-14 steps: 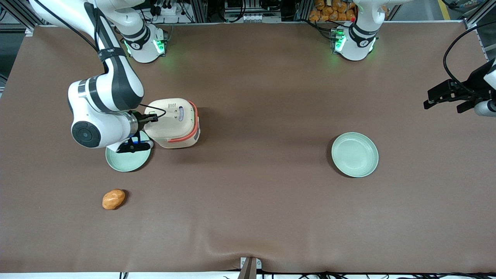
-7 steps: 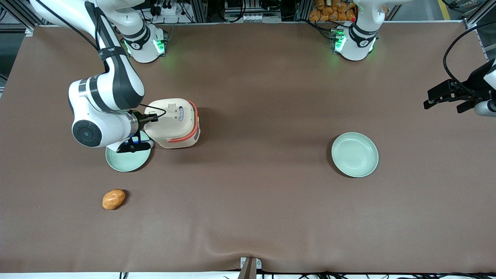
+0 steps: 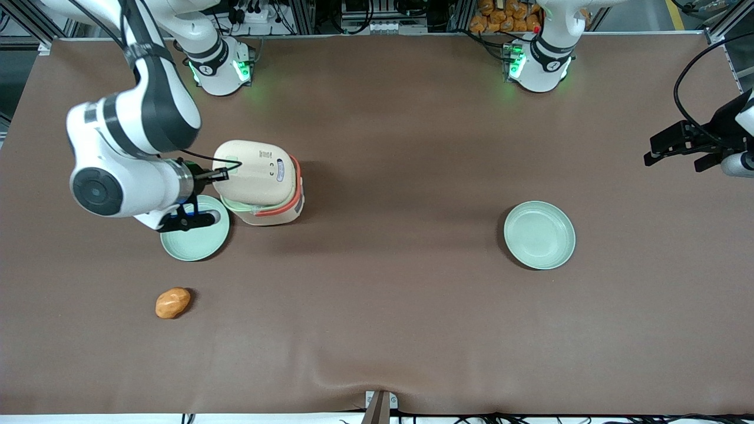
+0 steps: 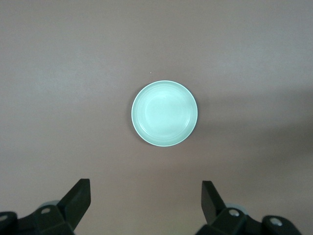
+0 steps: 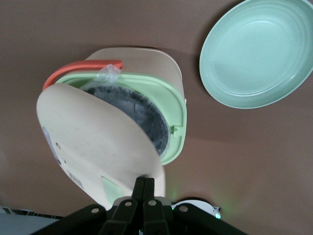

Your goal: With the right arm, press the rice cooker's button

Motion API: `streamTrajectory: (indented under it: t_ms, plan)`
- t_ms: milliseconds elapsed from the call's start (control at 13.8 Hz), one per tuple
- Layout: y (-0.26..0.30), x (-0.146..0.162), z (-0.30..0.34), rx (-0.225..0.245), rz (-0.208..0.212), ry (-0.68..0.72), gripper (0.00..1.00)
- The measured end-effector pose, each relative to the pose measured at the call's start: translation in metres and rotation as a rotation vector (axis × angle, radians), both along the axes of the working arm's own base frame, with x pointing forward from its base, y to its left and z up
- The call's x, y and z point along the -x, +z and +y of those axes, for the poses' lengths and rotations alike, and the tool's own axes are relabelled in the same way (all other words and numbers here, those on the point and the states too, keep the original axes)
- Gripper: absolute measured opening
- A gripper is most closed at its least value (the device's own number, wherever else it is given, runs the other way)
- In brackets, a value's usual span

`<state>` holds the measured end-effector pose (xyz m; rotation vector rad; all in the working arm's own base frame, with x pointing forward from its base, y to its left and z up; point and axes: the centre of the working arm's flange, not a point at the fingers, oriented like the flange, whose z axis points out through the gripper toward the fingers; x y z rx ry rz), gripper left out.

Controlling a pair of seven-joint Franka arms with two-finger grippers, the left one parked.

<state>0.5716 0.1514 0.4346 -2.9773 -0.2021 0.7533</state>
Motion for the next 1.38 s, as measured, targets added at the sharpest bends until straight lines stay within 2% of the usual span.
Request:
streamTrajectory:
  t_ms: [435,581,726,798,944,1379]
  plan:
    - [0.062,0.001,0.0,-0.011,-0.035,0.014,0.01]
    - [0.077,0.001,0.0,-0.017,-0.063,0.014,0.01]
    - [0.097,-0.004,0.0,-0.027,-0.114,0.012,0.04]
    - [0.111,-0.007,-0.001,-0.033,-0.15,0.009,0.11]
    - [0.136,-0.013,-0.009,-0.044,-0.218,-0.01,0.31]
    - [0.191,-0.023,-0.072,-0.04,-0.342,-0.111,0.95]
